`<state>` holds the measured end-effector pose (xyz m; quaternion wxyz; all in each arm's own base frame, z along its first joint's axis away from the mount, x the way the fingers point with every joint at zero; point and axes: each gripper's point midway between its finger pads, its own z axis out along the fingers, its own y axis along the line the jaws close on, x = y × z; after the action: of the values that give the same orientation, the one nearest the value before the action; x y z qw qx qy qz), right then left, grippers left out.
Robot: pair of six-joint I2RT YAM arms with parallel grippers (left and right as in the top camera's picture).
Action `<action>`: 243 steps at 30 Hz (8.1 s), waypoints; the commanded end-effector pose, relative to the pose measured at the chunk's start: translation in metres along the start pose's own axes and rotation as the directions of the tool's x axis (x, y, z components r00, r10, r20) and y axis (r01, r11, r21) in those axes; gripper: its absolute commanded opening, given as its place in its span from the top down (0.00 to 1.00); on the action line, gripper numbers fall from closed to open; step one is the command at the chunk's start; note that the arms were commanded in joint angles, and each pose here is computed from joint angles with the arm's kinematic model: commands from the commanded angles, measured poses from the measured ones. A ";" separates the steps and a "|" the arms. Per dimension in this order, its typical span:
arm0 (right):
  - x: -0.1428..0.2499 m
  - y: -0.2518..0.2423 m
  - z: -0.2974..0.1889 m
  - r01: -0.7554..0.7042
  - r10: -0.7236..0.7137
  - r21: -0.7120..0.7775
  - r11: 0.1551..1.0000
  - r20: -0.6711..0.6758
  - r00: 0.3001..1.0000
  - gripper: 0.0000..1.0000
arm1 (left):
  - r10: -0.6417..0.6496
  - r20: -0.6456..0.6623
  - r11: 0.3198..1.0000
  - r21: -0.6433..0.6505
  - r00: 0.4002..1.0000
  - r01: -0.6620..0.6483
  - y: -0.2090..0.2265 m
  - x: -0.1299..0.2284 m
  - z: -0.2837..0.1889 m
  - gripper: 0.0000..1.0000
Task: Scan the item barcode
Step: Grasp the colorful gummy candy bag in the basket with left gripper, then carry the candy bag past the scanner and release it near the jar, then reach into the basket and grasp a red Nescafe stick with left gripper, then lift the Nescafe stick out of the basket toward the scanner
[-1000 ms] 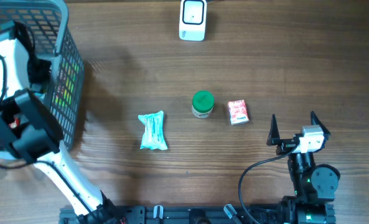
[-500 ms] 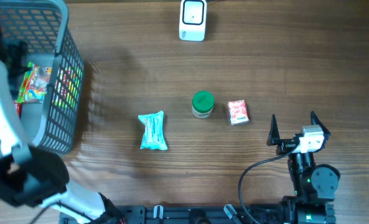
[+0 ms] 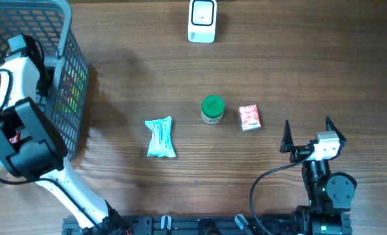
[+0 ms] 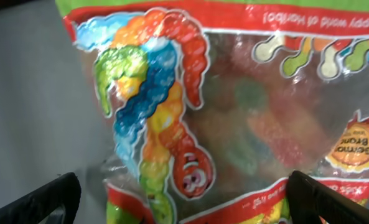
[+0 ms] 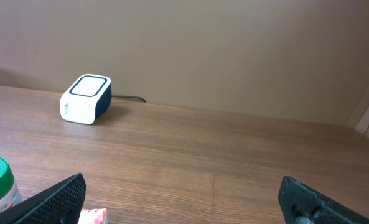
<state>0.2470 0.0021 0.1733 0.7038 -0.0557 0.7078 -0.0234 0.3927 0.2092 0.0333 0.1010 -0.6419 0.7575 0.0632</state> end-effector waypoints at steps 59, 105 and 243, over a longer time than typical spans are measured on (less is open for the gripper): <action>-0.002 -0.002 0.000 -0.007 0.007 0.014 1.000 0.010 1.000 0.00 | 0.305 0.573 0.636 0.472 0.761 -0.611 -0.033 0.169 -0.372 0.00; -0.002 -0.002 0.000 -0.007 0.007 0.014 1.000 0.010 1.000 0.00 | 0.108 0.512 0.987 0.044 0.852 -0.151 0.123 -0.072 -0.010 0.96; -0.002 -0.002 0.000 -0.007 0.007 0.014 1.000 0.010 1.000 0.00 | 0.448 0.016 0.893 0.028 0.894 -0.449 0.103 0.041 0.067 0.77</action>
<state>0.2470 0.0021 0.1733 0.7038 -0.0557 0.7078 -0.0234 0.3332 0.2413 0.0214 0.2127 -0.4468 0.8606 0.1204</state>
